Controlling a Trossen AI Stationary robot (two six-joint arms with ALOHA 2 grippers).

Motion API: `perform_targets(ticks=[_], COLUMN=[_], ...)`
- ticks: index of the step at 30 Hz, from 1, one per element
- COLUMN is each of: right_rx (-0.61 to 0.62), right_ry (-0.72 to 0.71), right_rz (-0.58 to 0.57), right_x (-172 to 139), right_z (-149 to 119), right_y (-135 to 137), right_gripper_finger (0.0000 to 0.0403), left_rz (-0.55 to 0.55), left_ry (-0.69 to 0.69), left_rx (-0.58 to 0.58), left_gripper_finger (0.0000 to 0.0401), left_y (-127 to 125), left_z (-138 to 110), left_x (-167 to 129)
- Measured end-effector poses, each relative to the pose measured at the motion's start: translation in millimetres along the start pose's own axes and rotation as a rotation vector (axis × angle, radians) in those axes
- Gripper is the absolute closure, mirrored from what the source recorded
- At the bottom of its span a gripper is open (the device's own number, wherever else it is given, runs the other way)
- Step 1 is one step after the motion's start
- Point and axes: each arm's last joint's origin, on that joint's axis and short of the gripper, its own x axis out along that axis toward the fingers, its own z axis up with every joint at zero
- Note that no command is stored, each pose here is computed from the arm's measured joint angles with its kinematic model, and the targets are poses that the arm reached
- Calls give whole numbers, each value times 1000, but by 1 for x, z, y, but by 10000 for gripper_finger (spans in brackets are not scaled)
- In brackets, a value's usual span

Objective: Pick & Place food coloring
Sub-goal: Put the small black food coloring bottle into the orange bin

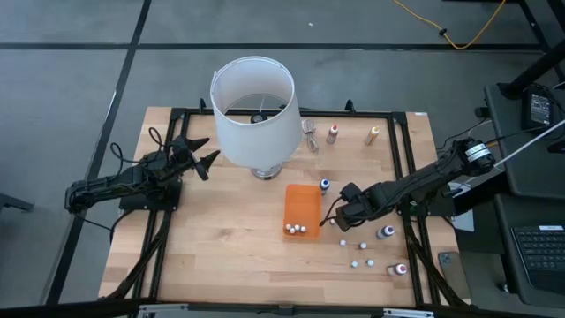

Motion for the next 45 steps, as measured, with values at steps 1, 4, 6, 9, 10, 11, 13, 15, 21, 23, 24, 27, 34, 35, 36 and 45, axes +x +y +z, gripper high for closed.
perform_targets(ticks=[1,4,6,9,10,11,13,15,21,23,24,27,34,35,36,45], right_rx=[4,-2,-7,-12,-13,-14,-19,-39,-40,-40,-40,-40,-47,-61,-71,-183], right_ry=[6,28,35,38,39,43,53,53,49,49,49,51,51,51,50,55], right_rz=[6,5,6,8,9,11,5,10,27,27,27,28,28,28,28,14], right_x=[2,8,11,17,19,21,25,26,28,28,28,28,28,28,27,9], right_z=[-1,-5,-8,-11,-12,-12,-13,-13,-13,-13,-13,-13,-13,-13,-13,-7], right_y=[0,-3,-5,-7,-8,-8,-8,-6,-3,-3,-3,-3,-3,-3,-3,5], right_gripper_finger=[183,183,183,183,183,183,183,183,183,183,186,205,298,312,325,341], left_rz=[0,0,0,0,0,0,0,0,0,0,0,0,0,0,0,0], left_ry=[0,0,0,0,0,0,-1,0,0,0,0,0,0,0,0,0], left_rx=[0,0,0,0,0,0,0,0,0,0,0,0,0,0,0,0], left_gripper_finger=[79,79,79,79,79,79,79,79,79,79,79,79,79,79,79,79], left_y=[0,0,0,0,0,0,0,0,0,0,0,0,0,0,0,0], left_z=[0,0,0,0,0,0,0,0,0,0,0,0,0,0,0,0], left_x=[0,0,0,0,0,0,0,0,0,0,0,0,0,0,0,0])
